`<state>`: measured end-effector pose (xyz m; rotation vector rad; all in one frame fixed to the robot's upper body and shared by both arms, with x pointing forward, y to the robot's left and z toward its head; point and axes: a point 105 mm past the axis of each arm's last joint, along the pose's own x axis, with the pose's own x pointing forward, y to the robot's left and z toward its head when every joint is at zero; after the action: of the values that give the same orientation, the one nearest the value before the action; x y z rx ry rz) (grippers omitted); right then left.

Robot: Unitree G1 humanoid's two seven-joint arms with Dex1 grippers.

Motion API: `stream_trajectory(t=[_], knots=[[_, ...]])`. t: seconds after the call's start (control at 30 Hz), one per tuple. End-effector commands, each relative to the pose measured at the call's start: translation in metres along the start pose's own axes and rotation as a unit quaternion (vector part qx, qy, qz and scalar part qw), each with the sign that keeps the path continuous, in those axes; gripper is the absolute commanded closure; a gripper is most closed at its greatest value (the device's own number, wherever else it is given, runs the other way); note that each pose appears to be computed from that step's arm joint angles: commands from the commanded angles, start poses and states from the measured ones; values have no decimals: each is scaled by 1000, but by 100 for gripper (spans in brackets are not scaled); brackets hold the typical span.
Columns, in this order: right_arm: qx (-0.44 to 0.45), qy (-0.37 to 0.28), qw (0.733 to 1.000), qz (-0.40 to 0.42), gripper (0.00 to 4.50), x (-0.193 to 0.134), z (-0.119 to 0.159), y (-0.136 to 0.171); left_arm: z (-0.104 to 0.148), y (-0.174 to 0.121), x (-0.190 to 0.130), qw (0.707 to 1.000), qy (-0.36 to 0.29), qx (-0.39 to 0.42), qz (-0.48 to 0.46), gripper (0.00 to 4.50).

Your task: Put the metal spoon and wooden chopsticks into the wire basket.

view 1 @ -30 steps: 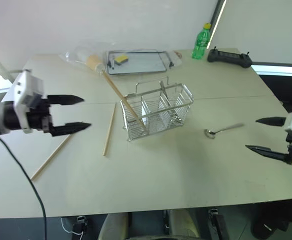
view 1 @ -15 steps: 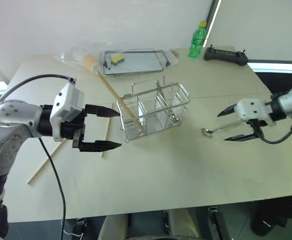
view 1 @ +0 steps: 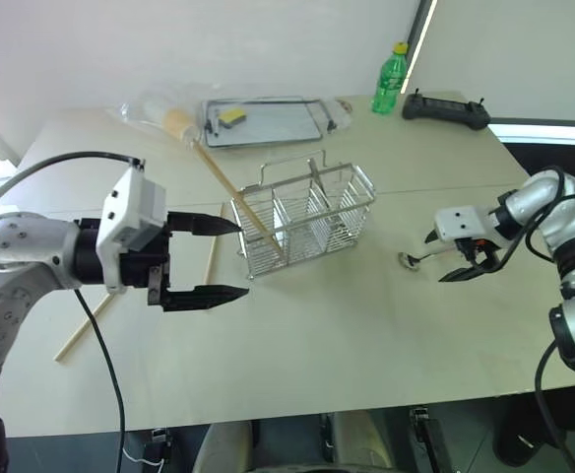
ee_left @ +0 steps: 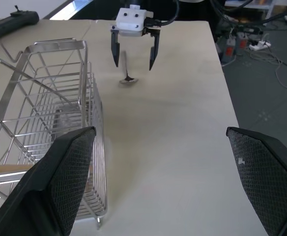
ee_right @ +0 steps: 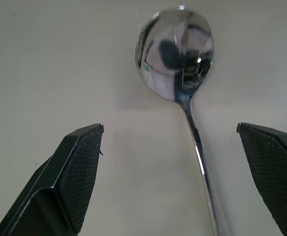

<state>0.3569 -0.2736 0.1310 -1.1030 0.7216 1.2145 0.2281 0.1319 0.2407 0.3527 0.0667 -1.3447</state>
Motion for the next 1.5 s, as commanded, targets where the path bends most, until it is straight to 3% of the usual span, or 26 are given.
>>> stream_trajectory(t=[0.03,0.4,0.7,1.17,1.27,1.4,1.5], knots=[[-10,1,999,-36,0,-7,5,-13,13,-2,-4,1000,-3,25,9,2],[-8,0,998,-56,0,0,8,-20,10,-13,-4,998,29,30,-41,2],[-2,-10,999,-47,446,1,8,-16,16,-9,-3,998,22,40,-38,0],[5,-17,999,-49,446,0,8,-16,19,-1,-1,998,16,54,-35,0],[1,-17,998,-54,358,1,9,-17,19,0,-1,998,15,56,-34,0],[-5,-5,998,-70,158,2,7,-20,19,0,-1,998,13,59,-34,0],[-1,6,997,-71,158,3,3,-20,20,0,-2,998,12,61,-32,0]])
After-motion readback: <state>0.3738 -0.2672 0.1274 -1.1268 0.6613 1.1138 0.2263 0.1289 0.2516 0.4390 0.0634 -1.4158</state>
